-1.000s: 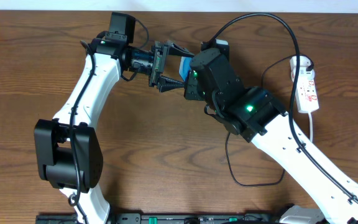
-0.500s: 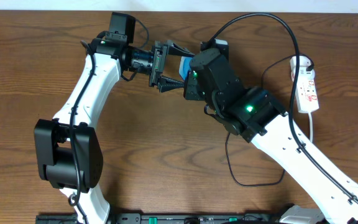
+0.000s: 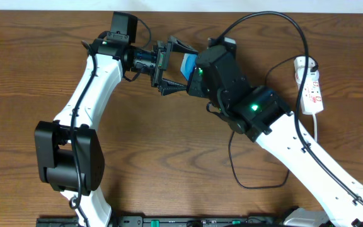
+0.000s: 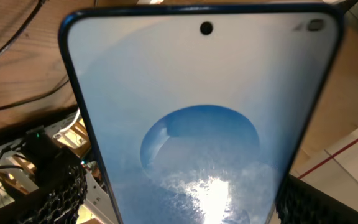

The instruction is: Plug charger to phone and switch on socket

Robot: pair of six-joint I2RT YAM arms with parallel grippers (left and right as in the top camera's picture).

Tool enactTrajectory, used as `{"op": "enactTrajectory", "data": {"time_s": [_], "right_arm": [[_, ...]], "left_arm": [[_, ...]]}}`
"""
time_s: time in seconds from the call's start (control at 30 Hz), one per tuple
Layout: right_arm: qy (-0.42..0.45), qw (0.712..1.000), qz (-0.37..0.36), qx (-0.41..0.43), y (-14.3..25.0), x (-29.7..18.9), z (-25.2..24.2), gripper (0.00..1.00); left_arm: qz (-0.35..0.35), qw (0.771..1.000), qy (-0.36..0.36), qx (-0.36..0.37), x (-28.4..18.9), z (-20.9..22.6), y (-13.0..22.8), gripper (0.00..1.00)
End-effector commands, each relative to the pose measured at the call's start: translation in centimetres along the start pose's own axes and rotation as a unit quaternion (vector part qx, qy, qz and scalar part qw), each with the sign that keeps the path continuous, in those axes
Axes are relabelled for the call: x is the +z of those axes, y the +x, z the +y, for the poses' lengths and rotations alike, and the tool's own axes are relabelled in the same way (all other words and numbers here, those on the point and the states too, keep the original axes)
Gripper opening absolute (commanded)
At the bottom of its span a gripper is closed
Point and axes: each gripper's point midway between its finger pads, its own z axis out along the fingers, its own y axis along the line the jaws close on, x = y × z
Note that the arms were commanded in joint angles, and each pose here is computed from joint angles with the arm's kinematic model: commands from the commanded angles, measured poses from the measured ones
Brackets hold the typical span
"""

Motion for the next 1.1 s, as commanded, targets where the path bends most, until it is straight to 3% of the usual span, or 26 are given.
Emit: {"op": "enactTrajectory", "data": {"time_s": [0.0, 0.17, 0.43, 0.8, 0.97, 1.07], "right_arm": [[0.016, 0.987, -0.083, 0.137, -4.6, -2.5, -2.1, 0.01], [0.003, 0.956, -0.085, 0.282, -4.8, -2.7, -2.2, 0.01], [-0.019, 0.905, -0.062, 0.421, -4.2, -2.6, -1.6, 0.01], [-0.029, 0.863, -0.038, 0.502, -3.6, -2.4, -1.1, 0.02], [-0.031, 0.831, -0.030, 0.555, -3.3, -2.4, -1.0, 0.03], [-0.029, 0.816, -0.029, 0.577, -3.2, -2.1, -1.0, 0.06]], "left_arm": [[-0.022, 1.000, -0.002, 0.011, -0.5, -0.4, 0.0, 0.96], [-0.022, 0.999, -0.001, -0.033, -0.5, -0.4, 0.0, 0.96], [-0.022, 0.996, 0.000, -0.082, -0.5, -0.4, 0.0, 0.91], [0.032, 0.997, 0.033, -0.068, -0.4, -3.1, 1.5, 0.87], [0.036, 0.997, 0.031, -0.068, 0.0, -3.3, 1.7, 0.86], [0.036, 0.996, 0.029, -0.071, 0.2, -3.2, 1.8, 0.77]]}}
